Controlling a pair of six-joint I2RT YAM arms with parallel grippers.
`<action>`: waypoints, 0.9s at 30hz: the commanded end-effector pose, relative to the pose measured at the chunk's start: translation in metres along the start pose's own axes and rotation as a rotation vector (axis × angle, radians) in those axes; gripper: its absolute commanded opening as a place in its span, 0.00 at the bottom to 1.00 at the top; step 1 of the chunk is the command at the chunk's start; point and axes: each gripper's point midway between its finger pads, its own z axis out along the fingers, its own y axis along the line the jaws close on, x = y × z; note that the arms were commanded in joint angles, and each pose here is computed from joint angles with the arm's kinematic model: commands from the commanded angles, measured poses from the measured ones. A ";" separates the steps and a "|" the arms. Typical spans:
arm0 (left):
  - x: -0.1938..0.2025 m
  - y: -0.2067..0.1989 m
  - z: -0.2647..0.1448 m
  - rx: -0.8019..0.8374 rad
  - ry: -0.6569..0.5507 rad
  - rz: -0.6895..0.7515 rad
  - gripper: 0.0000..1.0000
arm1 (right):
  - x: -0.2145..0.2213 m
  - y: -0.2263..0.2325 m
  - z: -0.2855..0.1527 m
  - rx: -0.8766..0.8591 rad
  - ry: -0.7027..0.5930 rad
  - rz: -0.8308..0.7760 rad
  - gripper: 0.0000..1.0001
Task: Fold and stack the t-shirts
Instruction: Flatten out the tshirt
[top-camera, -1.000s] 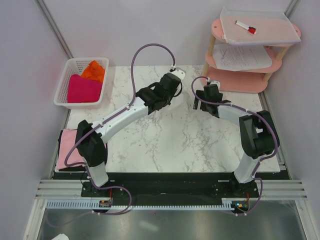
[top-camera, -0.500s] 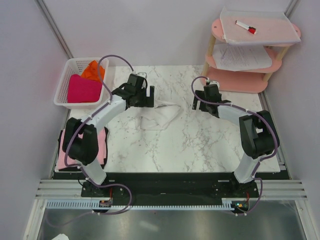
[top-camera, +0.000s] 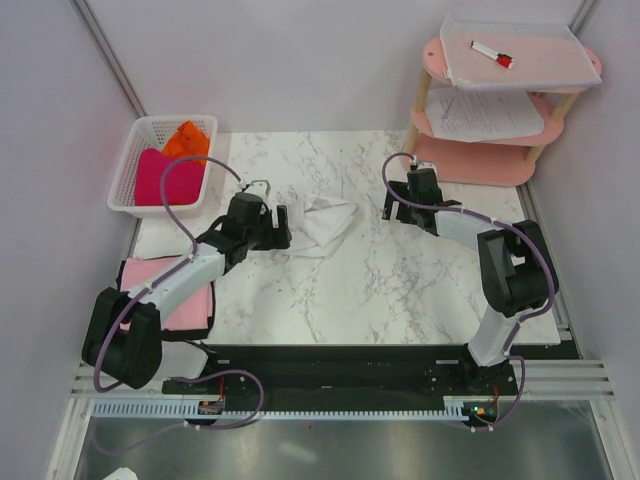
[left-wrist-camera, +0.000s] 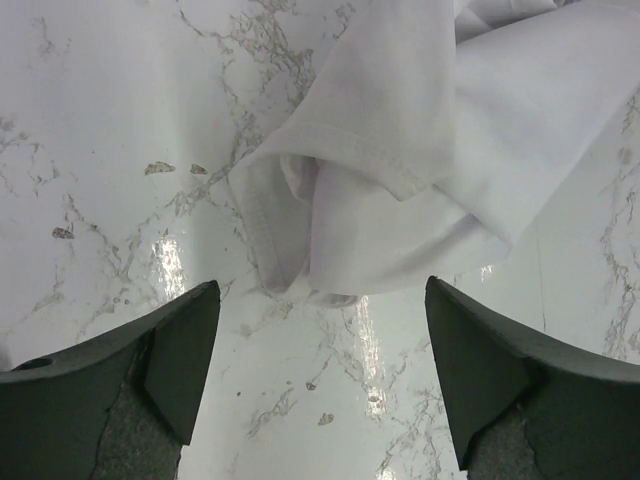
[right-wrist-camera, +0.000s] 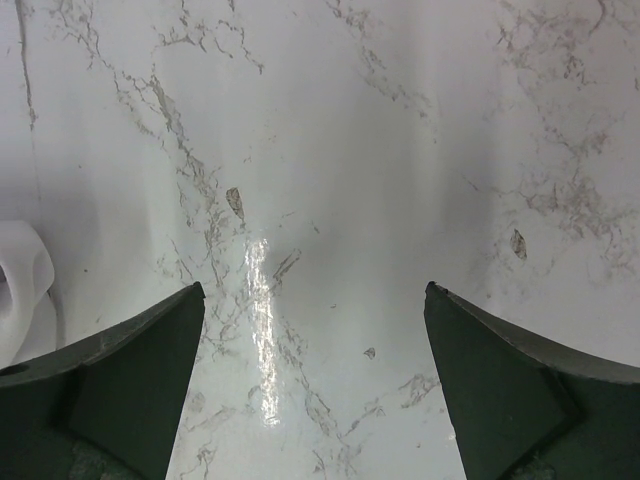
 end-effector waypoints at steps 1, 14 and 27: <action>-0.029 -0.002 0.003 0.038 -0.140 -0.046 0.88 | 0.005 0.006 0.007 -0.036 0.012 0.021 0.98; -0.048 -0.028 0.043 0.136 -0.088 0.009 0.79 | -0.006 0.004 0.001 -0.022 -0.020 0.011 0.98; -0.068 -0.027 0.069 0.095 -0.099 0.027 0.54 | -0.003 0.004 0.004 -0.023 -0.010 0.012 0.98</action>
